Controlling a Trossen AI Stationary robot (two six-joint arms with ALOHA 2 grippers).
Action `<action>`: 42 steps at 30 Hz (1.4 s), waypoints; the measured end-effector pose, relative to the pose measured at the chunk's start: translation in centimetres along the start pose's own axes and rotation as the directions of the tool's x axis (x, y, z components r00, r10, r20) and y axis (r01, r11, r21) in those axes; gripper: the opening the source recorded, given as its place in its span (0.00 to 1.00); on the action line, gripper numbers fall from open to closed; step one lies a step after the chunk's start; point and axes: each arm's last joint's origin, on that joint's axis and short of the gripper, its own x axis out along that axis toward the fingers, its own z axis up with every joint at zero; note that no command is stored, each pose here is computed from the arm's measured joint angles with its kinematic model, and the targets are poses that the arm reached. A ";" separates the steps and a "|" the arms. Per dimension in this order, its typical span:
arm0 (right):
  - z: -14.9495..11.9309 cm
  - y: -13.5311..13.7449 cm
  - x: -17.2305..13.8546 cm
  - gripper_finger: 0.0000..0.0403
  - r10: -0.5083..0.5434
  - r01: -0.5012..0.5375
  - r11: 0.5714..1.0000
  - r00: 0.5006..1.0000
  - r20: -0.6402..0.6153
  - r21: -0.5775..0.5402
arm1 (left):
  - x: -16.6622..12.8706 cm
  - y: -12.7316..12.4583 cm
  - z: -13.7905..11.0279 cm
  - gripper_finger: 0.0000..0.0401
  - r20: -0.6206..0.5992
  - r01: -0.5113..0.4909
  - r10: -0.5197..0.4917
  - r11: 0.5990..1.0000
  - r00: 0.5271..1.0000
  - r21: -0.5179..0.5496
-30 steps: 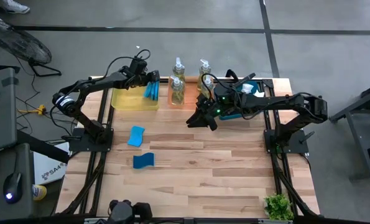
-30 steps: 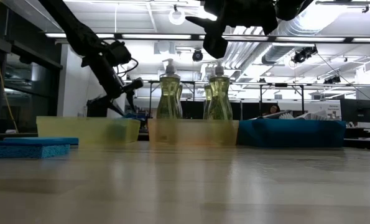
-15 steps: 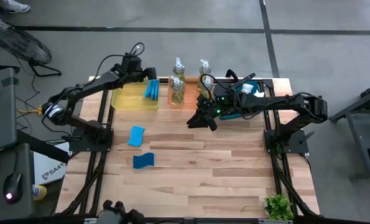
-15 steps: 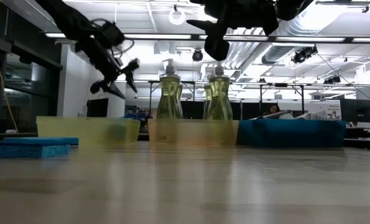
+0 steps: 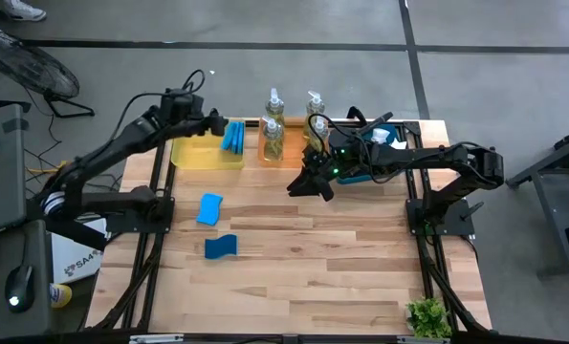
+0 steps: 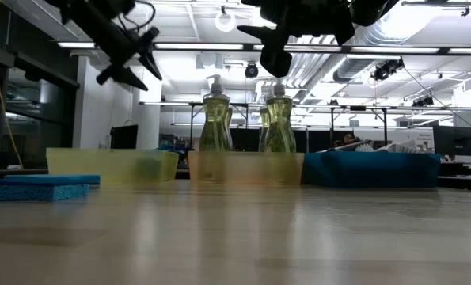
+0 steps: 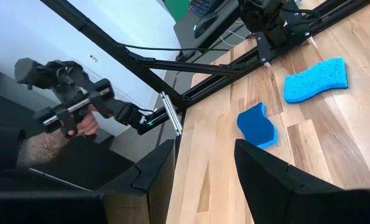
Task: Pick & Place Kitchen Sink Supplies
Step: Put the blue sponge into the yellow bin
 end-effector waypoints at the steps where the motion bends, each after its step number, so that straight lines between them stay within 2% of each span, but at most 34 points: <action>1: 0.0 0.0 0.0 0.40 0.000 0.000 1.000 1.000 0.000 -0.001 | -0.6 -0.3 -0.3 0.56 -0.005 0.006 -0.006 1.000 1.000 0.009; 8: 0.0 0.0 0.0 0.40 0.000 0.000 1.000 1.000 0.000 -0.006 | -3.6 -1.5 -3.1 0.56 -0.136 0.017 -0.008 0.998 0.991 0.064; 16: -0.4 0.5 0.5 0.40 0.014 -0.015 0.999 1.000 -0.019 -0.041 | -5.4 -2.6 -6.9 0.56 -0.320 -0.052 0.088 0.991 0.943 0.120; 26: -0.9 1.1 1.0 0.40 0.031 -0.033 0.998 0.999 -0.038 -0.055 | -7.4 -4.2 -10.4 0.56 -0.360 -0.111 0.149 0.986 0.921 0.125; 36: -1.2 1.4 1.2 0.40 0.034 -0.038 0.997 0.998 -0.050 -0.071 | -7.1 -6.4 -15.4 0.56 -0.473 -0.219 0.291 0.955 0.832 0.202; 42: -1.2 1.3 1.2 0.40 0.034 -0.037 0.996 0.998 -0.050 -0.078 | -5.6 -7.8 -18.9 0.56 -0.494 -0.296 0.405 0.911 0.769 0.285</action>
